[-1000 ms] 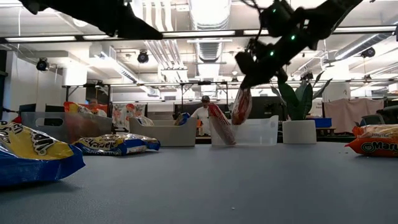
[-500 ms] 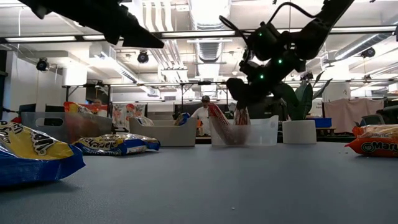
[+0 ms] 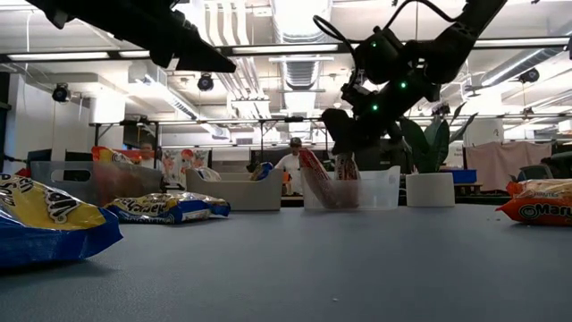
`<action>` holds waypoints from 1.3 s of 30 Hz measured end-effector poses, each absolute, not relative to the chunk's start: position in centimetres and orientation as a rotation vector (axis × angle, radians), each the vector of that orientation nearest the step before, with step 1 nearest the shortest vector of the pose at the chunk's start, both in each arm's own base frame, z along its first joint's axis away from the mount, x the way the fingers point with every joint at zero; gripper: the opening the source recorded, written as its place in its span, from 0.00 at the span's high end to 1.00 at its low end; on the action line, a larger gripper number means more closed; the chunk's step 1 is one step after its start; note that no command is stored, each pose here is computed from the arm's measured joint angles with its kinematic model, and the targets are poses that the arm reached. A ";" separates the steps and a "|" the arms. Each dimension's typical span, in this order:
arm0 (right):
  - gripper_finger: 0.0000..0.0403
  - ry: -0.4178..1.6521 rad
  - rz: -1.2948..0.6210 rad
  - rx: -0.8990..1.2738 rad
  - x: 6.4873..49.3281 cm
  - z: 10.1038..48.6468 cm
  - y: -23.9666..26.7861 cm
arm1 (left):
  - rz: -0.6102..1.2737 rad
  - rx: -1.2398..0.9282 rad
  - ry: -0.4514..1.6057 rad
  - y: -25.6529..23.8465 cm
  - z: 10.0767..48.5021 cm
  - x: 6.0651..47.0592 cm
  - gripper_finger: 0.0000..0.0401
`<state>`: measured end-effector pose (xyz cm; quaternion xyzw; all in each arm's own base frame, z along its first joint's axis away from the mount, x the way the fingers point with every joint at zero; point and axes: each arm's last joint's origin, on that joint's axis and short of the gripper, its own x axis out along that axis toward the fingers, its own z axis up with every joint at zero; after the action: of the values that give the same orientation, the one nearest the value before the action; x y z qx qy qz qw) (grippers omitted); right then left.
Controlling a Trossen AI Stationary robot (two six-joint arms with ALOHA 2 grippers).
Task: Sort Maruchan noodles
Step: Put the red noodle pack into the transparent bin, then put the orange noodle pack into the black bin
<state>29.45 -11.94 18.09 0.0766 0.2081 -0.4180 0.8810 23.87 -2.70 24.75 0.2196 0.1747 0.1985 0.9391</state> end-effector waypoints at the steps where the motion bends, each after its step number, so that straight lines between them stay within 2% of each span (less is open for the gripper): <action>1: 0.74 0.430 -0.865 0.162 29.5 18.2 -11.8 | 0.406 0.447 0.355 -2.7 24.8 23.9 0.52; 6: 0.68 0.406 -0.846 0.170 29.6 18.7 -11.3 | 0.407 0.441 0.345 -2.7 24.8 23.9 0.52; 15: 0.67 0.384 -0.839 0.178 29.5 19.2 -11.0 | 0.384 0.429 0.325 -2.8 25.0 24.0 0.52; 27: 0.68 0.237 -0.716 0.233 27.8 24.7 -6.7 | 0.392 0.373 0.315 -2.8 25.0 24.0 0.52; 34: 0.71 0.275 -0.395 0.448 26.2 26.6 -1.8 | 0.400 0.216 0.282 -2.9 25.0 24.0 0.52; 39: 0.72 0.362 -0.170 0.583 26.1 26.2 2.3 | 0.312 0.122 0.263 -3.1 25.0 24.1 0.52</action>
<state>26.13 2.34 26.23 0.2854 0.1774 -0.0831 0.9382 24.11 -3.13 24.96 0.0607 0.1305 0.1548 0.9774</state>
